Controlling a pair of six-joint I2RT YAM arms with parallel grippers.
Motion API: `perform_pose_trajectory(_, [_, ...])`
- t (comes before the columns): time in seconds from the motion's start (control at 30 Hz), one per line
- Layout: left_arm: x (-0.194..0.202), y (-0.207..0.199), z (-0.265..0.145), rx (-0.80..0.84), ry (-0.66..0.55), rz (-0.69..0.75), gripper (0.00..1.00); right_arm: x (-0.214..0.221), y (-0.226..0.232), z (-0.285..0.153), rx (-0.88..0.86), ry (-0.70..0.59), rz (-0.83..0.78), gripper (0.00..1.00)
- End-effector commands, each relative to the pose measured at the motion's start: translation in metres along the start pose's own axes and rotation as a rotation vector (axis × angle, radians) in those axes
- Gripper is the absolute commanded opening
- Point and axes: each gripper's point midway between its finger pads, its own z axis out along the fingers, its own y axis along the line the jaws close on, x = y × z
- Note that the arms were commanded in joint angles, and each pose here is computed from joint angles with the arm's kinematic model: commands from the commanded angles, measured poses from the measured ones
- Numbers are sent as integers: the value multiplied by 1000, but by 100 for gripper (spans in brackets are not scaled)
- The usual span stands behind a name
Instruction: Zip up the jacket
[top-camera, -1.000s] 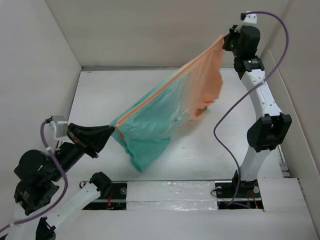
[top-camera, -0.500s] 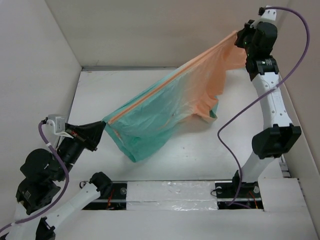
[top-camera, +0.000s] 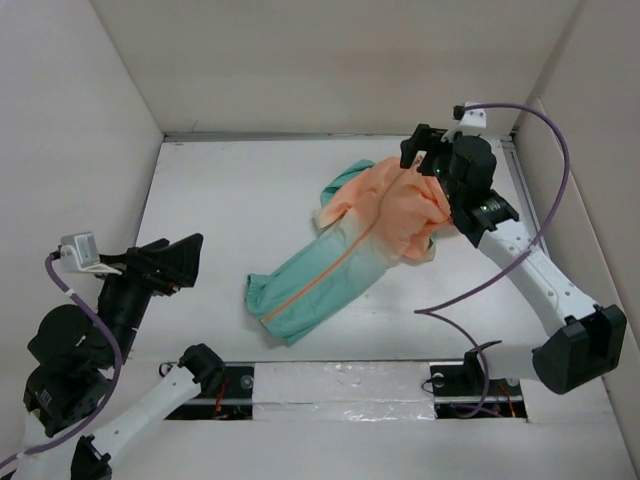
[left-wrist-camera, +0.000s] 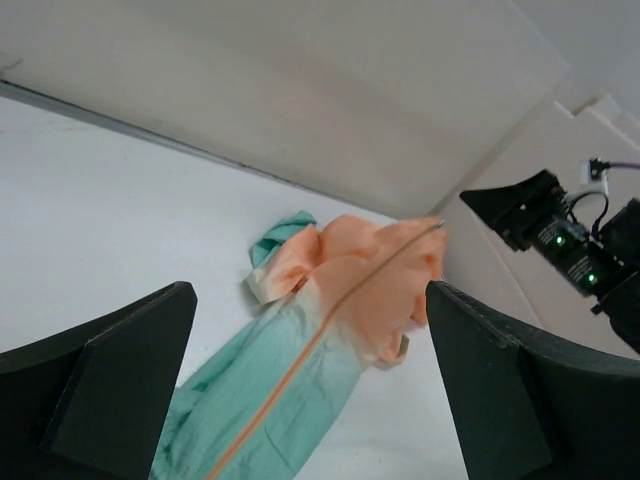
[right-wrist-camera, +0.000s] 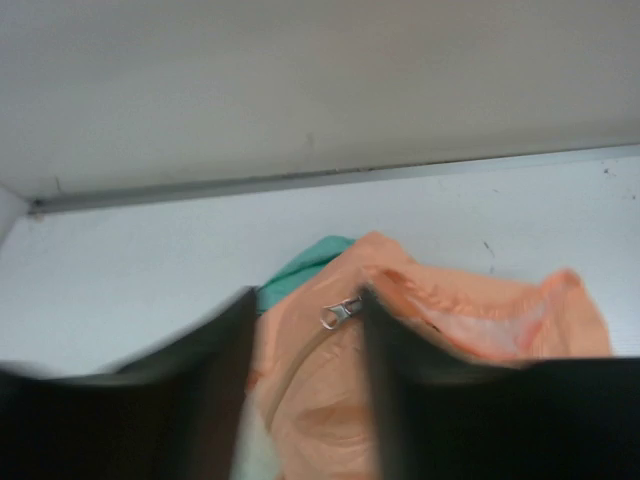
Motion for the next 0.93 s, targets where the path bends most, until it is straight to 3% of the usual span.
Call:
perform_pose_trajectory(0.0, [-36,-6,-13,26,-121,-91,99,-60,2,-30,-2,-159,24,100])
perform_pose_trajectory(0.07, [-35,-14,-14,76,-122,-103,99,-62,10,-50,-31,-118,3,100])
perform_pose_trajectory(0.2, [-21,-22,-3,108,-86,-108,99,-99,24,-131,-155,-254,32,100])
perform_pose_trajectory(0.27, [-14,-27,4,118,-62,-99,99,-87,26,-154,-204,-235,30,100])
perform_pose_trajectory(0.4, [-23,-28,2,110,-74,-94,99,-91,-3,-217,-187,-285,74,100])
perform_pose_trajectory(0.57, [-50,-28,-15,146,-183,-133,99,-119,-59,-303,-96,-472,175,100])
perform_pose_trajectory(0.7, [-47,-25,-18,171,-218,-154,99,-116,-76,-316,-51,-501,191,100])
perform_pose_trajectory(0.9, [-29,-34,-2,185,-152,-126,99,-108,-60,-293,-73,-400,136,100])
